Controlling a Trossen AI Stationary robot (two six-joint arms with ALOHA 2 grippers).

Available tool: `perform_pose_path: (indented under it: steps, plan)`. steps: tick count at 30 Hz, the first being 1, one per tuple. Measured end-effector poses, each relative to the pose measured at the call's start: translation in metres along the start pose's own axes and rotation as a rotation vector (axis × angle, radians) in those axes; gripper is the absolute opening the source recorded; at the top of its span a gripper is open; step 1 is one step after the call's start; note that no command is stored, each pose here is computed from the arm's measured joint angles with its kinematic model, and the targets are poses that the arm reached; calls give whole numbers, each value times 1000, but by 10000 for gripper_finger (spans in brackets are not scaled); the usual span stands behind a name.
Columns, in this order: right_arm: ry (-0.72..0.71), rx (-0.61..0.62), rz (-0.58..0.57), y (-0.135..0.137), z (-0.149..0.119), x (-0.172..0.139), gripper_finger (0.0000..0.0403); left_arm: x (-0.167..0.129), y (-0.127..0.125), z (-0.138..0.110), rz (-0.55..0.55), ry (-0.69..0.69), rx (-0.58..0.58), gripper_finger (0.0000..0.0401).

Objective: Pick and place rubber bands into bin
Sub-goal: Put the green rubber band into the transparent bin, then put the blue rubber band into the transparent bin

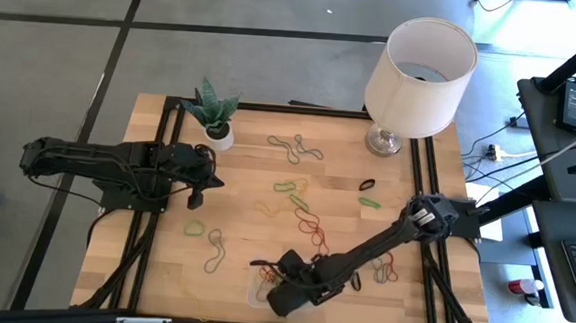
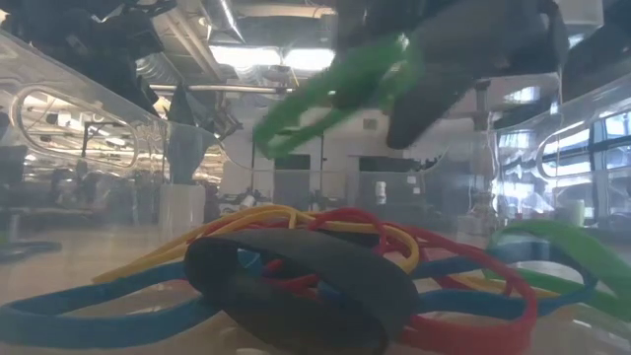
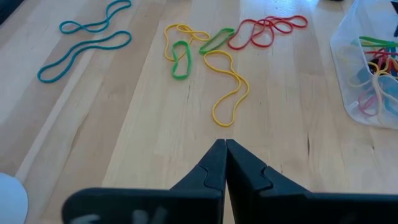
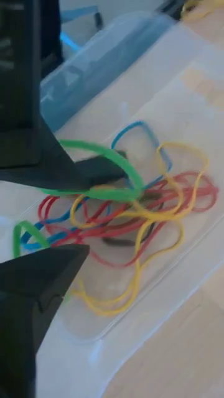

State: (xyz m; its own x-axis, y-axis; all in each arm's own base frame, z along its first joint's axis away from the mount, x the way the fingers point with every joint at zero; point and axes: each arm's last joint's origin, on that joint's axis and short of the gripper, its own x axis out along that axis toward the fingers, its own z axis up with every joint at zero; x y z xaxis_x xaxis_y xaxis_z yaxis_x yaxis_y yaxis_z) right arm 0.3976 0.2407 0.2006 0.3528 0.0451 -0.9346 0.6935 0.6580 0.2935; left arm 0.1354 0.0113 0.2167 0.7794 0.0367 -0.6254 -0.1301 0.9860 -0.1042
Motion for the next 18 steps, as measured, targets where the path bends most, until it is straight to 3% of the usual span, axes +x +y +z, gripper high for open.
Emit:
perform_pose_path:
  steps: [5,8,11,14,18]
  plan:
    - [20,-165,106,7,12,0,144,0,0,0,0,0,-1,2]
    - [47,-163,33,-1,18,0,129,0,0,0,0,0,-3,5]
    - [50,-247,20,-4,21,0,110,0,0,0,0,0,-3,4]
    - [4,-345,-9,-7,23,-16,90,0,0,1,-1,-6,-3,1]
    - [-115,-428,-84,-20,30,-62,56,0,0,3,-4,-32,-14,3]
